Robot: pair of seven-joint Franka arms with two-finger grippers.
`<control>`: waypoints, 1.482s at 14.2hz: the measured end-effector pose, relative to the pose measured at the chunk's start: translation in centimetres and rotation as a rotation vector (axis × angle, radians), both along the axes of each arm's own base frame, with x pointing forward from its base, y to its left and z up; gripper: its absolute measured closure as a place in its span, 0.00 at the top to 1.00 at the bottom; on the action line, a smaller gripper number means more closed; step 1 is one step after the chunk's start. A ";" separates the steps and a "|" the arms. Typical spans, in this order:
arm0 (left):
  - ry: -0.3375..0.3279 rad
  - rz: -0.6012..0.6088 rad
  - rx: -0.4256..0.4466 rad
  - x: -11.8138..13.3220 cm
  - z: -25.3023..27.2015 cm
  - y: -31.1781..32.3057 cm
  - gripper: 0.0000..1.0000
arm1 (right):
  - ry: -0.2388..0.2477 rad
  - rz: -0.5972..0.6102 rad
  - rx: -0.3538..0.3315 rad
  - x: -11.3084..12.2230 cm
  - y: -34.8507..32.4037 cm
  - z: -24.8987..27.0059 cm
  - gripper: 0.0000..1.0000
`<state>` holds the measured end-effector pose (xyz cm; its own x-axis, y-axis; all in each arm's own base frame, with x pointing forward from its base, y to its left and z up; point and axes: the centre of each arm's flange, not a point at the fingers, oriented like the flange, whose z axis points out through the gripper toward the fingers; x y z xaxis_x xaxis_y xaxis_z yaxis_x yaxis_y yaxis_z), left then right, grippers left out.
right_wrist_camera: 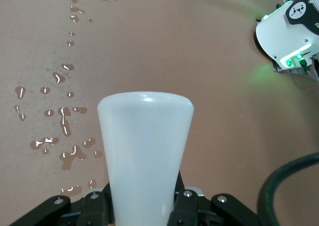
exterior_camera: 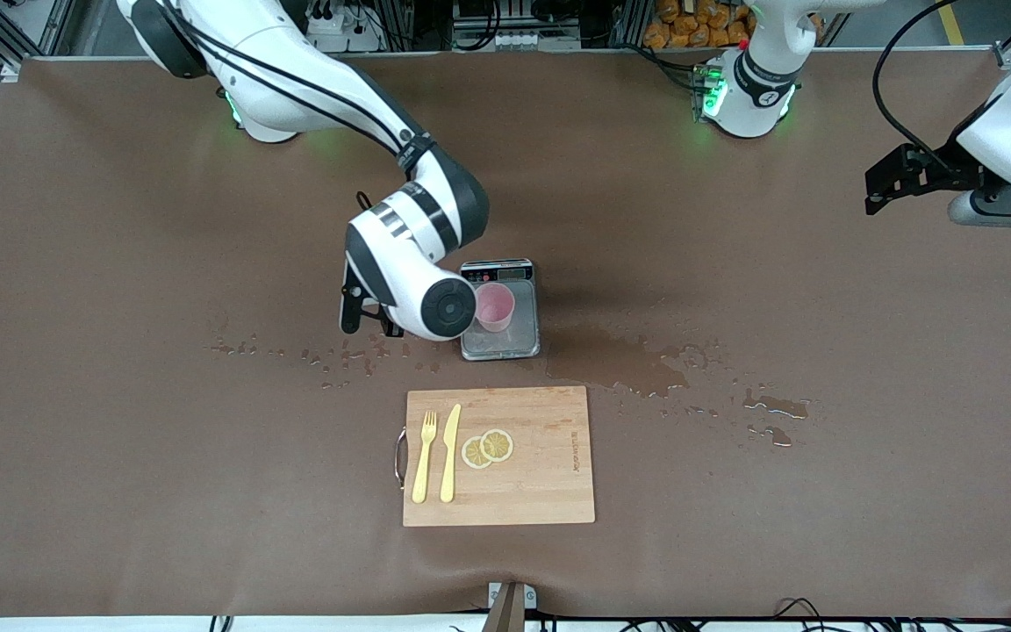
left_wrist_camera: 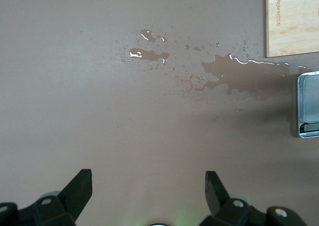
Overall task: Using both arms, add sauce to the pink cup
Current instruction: 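Carry the bottle back toward its starting spot with the right gripper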
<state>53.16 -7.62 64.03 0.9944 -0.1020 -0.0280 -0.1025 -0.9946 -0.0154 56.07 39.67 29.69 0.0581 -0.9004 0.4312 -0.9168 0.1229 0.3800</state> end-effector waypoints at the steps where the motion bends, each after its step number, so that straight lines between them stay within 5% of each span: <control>1: 0.000 0.000 0.000 0.0 0.0 0.0 1.00 | 0.000 0.000 -0.001 0.0 0.0 0.0 0.41; 5: -0.004 0.001 -0.001 0.0 0.2 0.1 1.00 | 0.025 -0.056 0.062 1.6 -2.0 0.8 0.41; 8: -0.005 0.001 -0.001 0.0 0.2 0.1 1.00 | 0.116 -0.175 0.333 5.8 -8.5 4.3 0.41; 10: -0.005 0.001 -0.001 0.0 0.2 0.1 1.00 | 0.135 -0.219 0.466 7.9 -13.2 6.6 0.41; 12: -0.005 0.001 -0.001 0.0 0.2 0.1 1.00 | 0.140 -0.224 0.567 8.9 -16.1 8.3 0.41; 16: -0.008 0.001 -0.001 0.0 0.4 0.1 1.00 | 0.220 -0.242 0.878 10.5 -24.5 10.4 0.41; 21: -0.009 0.006 -0.001 0.0 0.4 0.3 1.00 | 0.221 -0.198 1.041 11.1 -33.3 10.1 0.41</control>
<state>53.21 -7.32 64.44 0.9952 -0.0964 -0.0192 -0.0967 -0.9952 -0.0151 67.18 6.33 39.80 -0.1462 -0.8205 -0.5526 -0.8146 -0.2171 0.5378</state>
